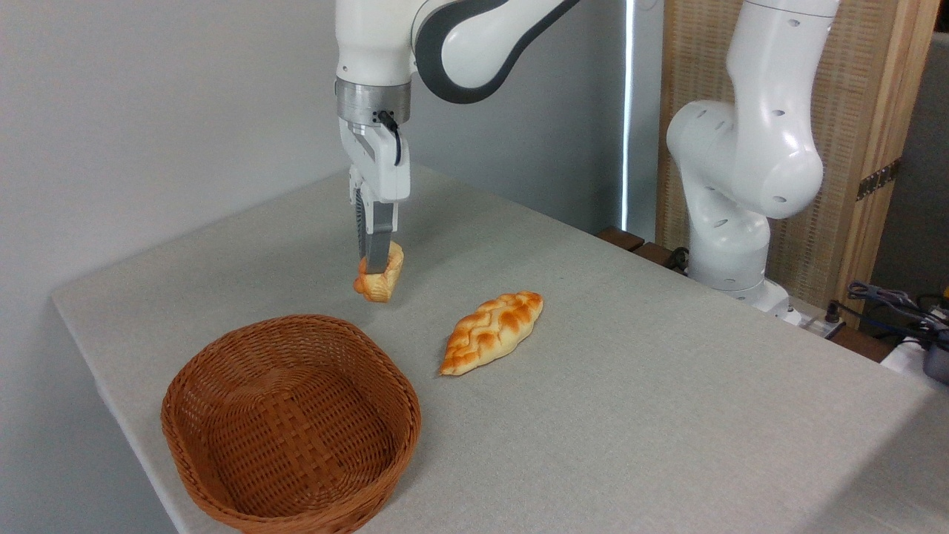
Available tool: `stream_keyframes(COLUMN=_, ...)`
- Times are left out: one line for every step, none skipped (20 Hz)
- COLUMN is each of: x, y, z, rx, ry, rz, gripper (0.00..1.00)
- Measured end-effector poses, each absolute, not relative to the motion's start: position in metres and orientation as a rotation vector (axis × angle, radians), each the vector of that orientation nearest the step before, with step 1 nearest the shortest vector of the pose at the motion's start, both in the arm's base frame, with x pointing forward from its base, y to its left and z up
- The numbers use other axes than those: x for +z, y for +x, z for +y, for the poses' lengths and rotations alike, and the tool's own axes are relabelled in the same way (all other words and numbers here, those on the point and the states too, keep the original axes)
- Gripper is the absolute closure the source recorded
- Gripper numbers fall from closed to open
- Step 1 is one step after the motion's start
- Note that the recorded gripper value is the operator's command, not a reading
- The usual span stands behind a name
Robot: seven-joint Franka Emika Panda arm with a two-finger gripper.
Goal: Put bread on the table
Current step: 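Lower the roll onto the table and open the gripper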
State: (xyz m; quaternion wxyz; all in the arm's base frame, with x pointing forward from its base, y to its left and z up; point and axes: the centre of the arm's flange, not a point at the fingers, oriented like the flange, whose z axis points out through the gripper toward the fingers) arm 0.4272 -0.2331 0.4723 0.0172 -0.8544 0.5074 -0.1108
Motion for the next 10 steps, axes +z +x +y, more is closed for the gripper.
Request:
stream_keyframes(x=0.4725, y=0.4273, z=-0.2331, rx=-0.345, ry=-2.655, rz=1.577, gripper=0.00)
stream_keyframes(x=0.4728, y=0.4274, z=-0.2331, rx=-0.346, ry=-2.655, rz=1.577, gripper=0.00)
stream_keyframes(x=0.4729, y=0.4274, z=-0.2331, rx=-0.346, ry=-2.655, rz=1.577, gripper=0.00)
stream_keyframes(x=0.4731, y=0.4275, z=-0.2331, rx=-0.347, ry=-2.655, rz=1.576, gripper=0.00)
stream_keyframes(x=0.4733, y=0.4276, z=-0.2331, rx=-0.347, ry=-2.655, rz=1.576, gripper=0.00)
stream_keyframes(x=0.4736, y=0.4278, z=-0.2329, rx=-0.348, ry=-2.655, rz=1.575, gripper=0.00)
stream_keyframes(x=0.4740, y=0.4280, z=-0.2328, rx=-0.350, ry=-2.656, rz=1.575, gripper=0.00)
stream_keyframes(x=0.4744, y=0.4281, z=-0.2326, rx=-0.351, ry=-2.656, rz=1.574, gripper=0.00)
stream_keyframes(x=0.4750, y=0.4284, z=-0.2322, rx=-0.352, ry=-2.656, rz=1.573, gripper=0.00)
stream_keyframes(x=0.4771, y=0.4291, z=-0.2312, rx=-0.350, ry=-2.659, rz=1.569, gripper=0.00)
